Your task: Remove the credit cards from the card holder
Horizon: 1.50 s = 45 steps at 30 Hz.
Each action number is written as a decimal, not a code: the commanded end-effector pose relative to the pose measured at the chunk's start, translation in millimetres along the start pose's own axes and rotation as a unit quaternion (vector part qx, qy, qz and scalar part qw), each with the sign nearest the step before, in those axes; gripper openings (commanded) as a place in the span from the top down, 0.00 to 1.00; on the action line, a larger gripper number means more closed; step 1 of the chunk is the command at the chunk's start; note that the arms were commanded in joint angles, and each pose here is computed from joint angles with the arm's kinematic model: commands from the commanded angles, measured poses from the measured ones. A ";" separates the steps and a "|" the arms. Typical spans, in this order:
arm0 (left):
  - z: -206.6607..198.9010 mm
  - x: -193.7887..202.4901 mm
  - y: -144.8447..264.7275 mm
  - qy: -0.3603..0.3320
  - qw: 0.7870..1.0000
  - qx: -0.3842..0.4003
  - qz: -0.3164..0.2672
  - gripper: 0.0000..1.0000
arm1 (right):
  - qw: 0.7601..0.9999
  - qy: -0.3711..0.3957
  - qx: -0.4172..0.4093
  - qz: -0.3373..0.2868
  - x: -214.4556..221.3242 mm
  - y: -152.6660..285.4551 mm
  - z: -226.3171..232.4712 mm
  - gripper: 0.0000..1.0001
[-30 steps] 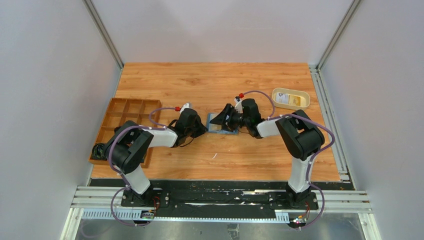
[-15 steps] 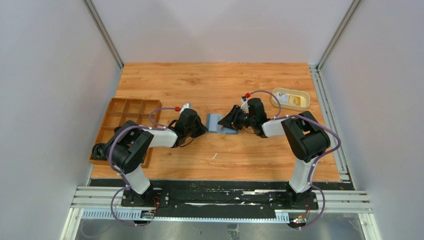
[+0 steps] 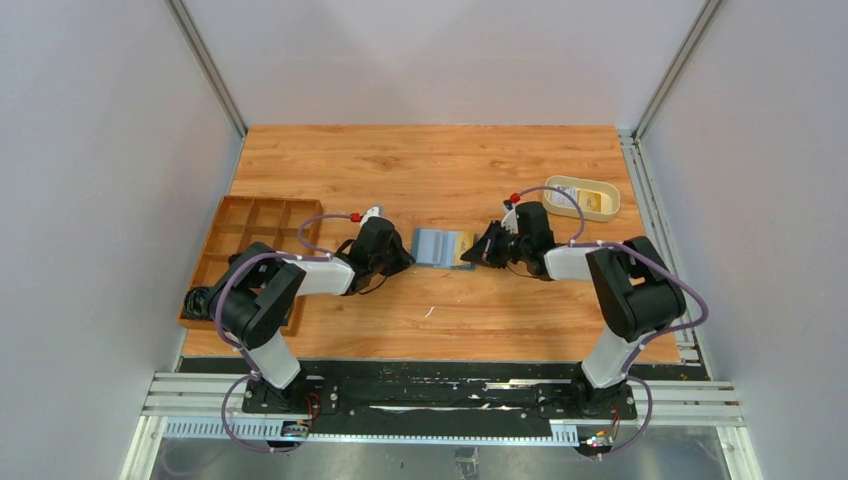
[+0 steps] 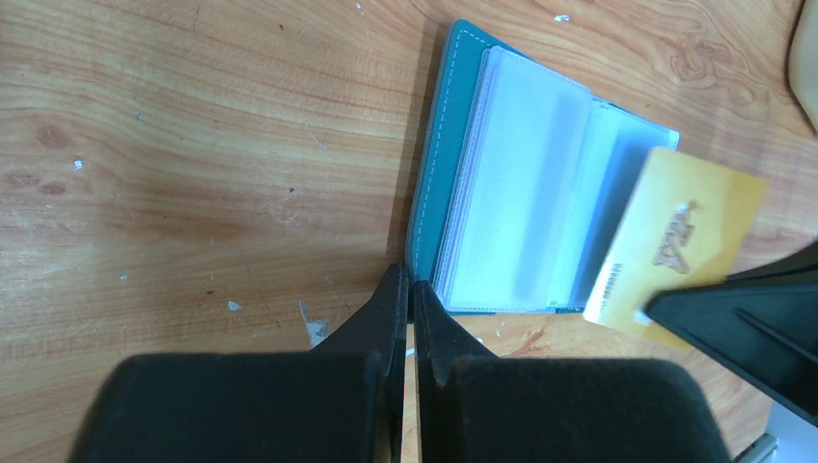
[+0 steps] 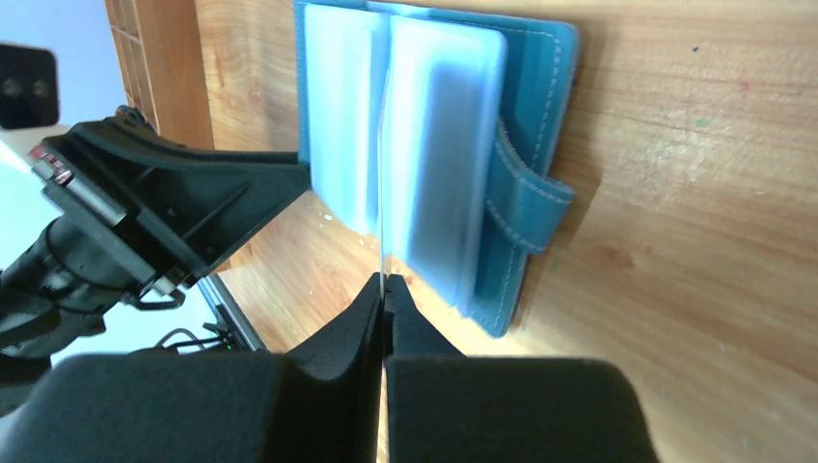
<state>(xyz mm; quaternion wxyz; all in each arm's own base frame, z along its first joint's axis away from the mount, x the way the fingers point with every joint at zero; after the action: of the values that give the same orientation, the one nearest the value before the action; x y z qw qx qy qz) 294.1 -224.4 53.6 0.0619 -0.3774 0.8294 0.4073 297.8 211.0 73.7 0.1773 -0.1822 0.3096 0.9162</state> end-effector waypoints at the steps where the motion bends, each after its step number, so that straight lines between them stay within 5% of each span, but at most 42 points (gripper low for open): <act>1: 25.3 11.9 3.9 -0.030 0.997 -0.062 0.018 1.00 | 0.997 0.075 0.013 -0.004 -19.5 25.6 13.3 1.00; 7: 26.5 13.3 3.1 -0.032 0.997 -0.063 0.022 1.00 | 0.990 0.113 0.012 -0.079 -98.6 77.4 24.7 1.00; 16: 19.0 7.4 12.6 -0.056 0.997 -0.055 0.021 1.00 | 0.972 -0.013 0.159 -0.175 -200.1 177.9 -102.4 1.00; 30: 25.1 11.7 15.2 -0.058 0.996 -0.058 0.028 1.00 | 0.974 -0.062 0.194 -0.099 -201.0 172.1 -186.0 1.00; 45: 27.8 15.5 10.5 -0.060 0.995 -0.063 0.040 1.00 | 0.970 -0.092 0.210 -0.080 -185.7 190.0 -206.7 1.00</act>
<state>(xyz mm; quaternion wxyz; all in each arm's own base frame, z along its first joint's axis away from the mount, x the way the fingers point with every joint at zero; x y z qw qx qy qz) 285.3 -217.3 55.3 0.0833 -0.3507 0.8220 0.4409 431.0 -86.0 101.2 0.3188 -0.1008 0.4564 0.8245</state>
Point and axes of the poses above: each gripper's point midway between its finger pads, its own y axis back along the fingers, its own z axis along the line the jaws close on, x = y × z, the point moved 5 cm from there along y, back along the fingers, and after that the axes turned 9 degrees about y, right-handed, at the moved point
